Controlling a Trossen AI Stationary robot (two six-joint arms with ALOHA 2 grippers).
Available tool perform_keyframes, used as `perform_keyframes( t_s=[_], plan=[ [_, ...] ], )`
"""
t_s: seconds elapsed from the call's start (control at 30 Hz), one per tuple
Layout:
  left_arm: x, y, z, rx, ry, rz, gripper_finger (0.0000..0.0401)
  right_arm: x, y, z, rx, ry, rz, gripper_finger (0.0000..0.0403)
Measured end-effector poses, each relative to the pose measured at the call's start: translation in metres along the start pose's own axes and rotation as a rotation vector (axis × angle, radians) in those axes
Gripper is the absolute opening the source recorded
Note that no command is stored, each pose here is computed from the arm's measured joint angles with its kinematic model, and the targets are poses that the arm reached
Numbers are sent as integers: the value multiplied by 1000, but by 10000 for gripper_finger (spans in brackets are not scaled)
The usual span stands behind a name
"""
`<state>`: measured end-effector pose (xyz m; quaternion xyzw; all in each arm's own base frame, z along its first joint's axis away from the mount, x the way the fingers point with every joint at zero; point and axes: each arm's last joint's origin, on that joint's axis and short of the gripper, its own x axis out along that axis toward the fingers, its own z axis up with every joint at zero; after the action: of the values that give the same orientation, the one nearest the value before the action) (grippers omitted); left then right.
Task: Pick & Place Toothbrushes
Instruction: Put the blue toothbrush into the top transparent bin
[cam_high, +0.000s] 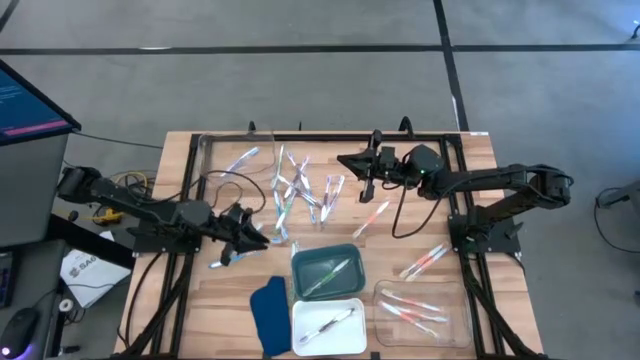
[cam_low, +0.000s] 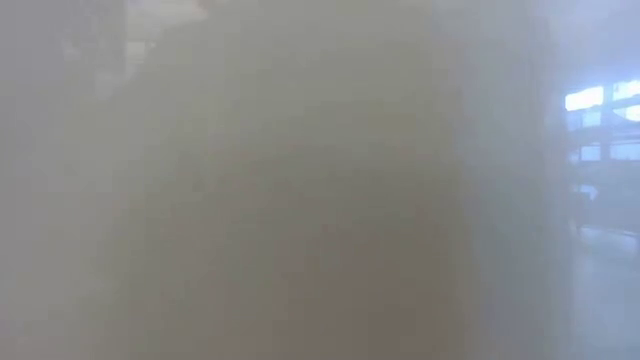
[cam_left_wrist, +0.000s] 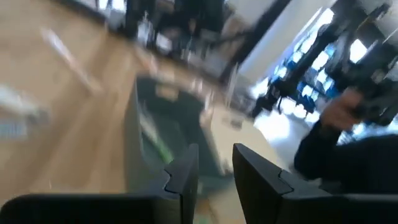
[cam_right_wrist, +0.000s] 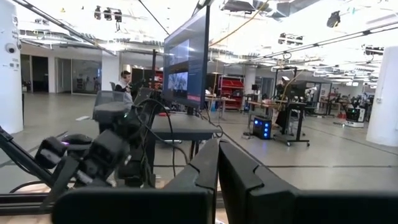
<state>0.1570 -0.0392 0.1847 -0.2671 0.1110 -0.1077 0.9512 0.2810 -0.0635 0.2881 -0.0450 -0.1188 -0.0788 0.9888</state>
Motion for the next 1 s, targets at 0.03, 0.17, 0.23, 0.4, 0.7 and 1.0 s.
perform_keyframes(
  t_s=[0.03, 0.17, 0.23, 0.4, 0.7, 1.0],
  plan=[
    [2, 1, -4, -19, 33, 6, 95, 0, 0, 0, 1, 3, 1, 6],
    [11, 5, -21, -109, 172, 48, 95, 0, 0, -1, 2, 13, 1, 6],
    [14, 9, -29, -165, 256, 69, 95, 0, 0, -2, 3, 19, 2, 6],
    [20, 7, -31, -213, 463, 153, 95, 0, 0, -2, 3, 25, 2, 6],
    [18, -27, 0, -20, 691, 331, 95, 0, 0, -2, 3, 25, 2, 6],
    [-1, -26, -16, 33, 874, 484, 95, 0, 0, -3, 4, 34, 3, 6]
  ],
)
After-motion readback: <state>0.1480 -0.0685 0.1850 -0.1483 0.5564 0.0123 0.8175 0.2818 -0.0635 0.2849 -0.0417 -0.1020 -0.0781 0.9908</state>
